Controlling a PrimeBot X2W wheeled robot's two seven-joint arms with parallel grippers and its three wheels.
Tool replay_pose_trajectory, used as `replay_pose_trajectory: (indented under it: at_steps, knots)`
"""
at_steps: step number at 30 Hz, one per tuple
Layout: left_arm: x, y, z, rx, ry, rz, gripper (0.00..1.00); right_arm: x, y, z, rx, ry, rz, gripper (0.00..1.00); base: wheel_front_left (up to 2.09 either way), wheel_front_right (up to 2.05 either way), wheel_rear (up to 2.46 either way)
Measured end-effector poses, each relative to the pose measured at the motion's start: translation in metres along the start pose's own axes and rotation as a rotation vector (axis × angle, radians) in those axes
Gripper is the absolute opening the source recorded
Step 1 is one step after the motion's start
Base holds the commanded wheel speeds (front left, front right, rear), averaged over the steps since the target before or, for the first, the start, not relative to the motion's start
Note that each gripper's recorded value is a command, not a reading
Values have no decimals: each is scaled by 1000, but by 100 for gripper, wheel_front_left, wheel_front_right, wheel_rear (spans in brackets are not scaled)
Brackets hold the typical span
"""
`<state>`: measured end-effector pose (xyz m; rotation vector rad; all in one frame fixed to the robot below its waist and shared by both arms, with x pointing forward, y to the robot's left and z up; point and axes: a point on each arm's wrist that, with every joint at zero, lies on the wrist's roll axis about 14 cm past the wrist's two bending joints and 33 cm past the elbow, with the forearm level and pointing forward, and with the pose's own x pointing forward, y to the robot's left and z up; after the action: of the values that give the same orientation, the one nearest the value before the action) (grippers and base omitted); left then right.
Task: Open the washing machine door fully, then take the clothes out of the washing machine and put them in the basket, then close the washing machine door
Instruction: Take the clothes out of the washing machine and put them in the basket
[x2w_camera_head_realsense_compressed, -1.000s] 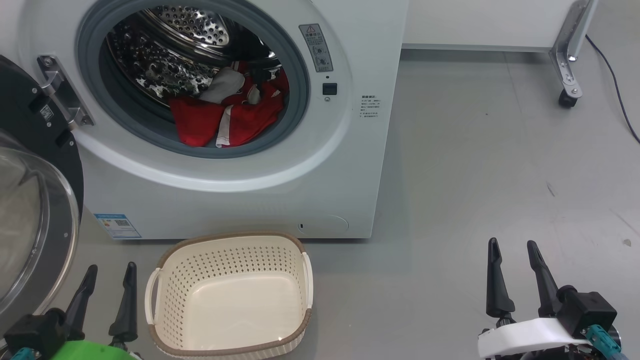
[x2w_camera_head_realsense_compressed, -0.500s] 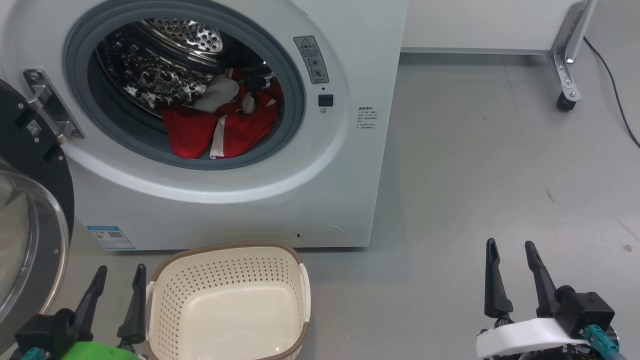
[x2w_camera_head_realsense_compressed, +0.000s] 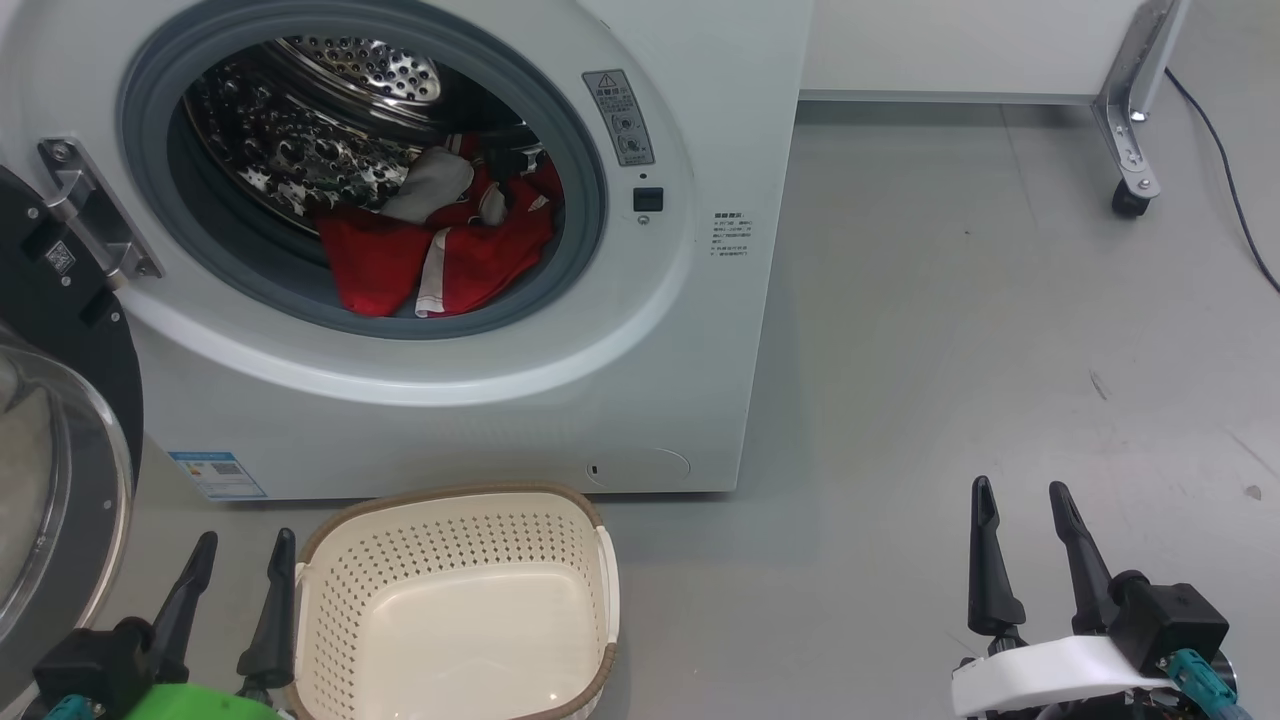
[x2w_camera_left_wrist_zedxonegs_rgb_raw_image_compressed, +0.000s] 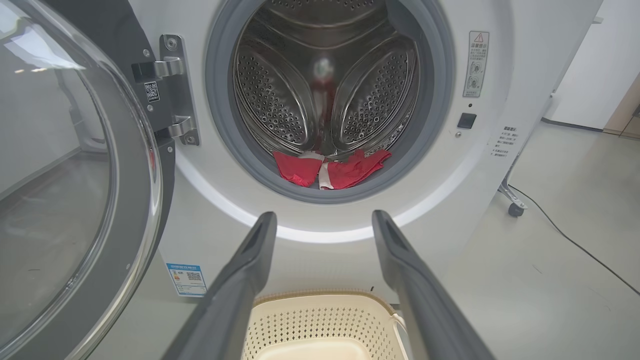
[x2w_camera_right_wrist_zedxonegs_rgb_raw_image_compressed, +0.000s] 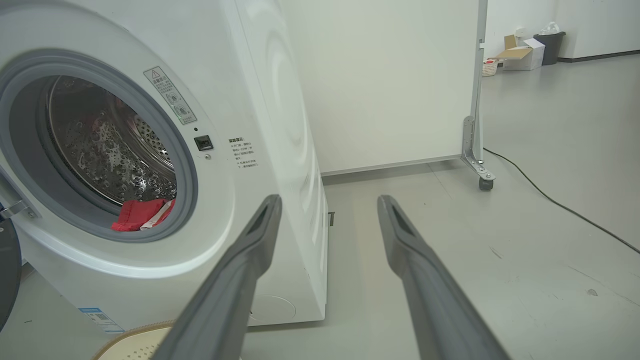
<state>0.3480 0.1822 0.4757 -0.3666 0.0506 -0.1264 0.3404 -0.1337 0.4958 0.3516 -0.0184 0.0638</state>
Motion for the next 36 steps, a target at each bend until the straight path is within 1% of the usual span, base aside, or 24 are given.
replay_pose_trajectory:
  at_steps: [26, 36]
  knots:
    - [3, 1, -5, 2, 18, -1, 100, 1, -1, -5, 2, 16, -6, 100, 0, 0, 0]
    - [11, 9, -7, 15, 32, 7, 100, 0, 7, -18, -6, 58, 16, 100, 0, 0, 0]
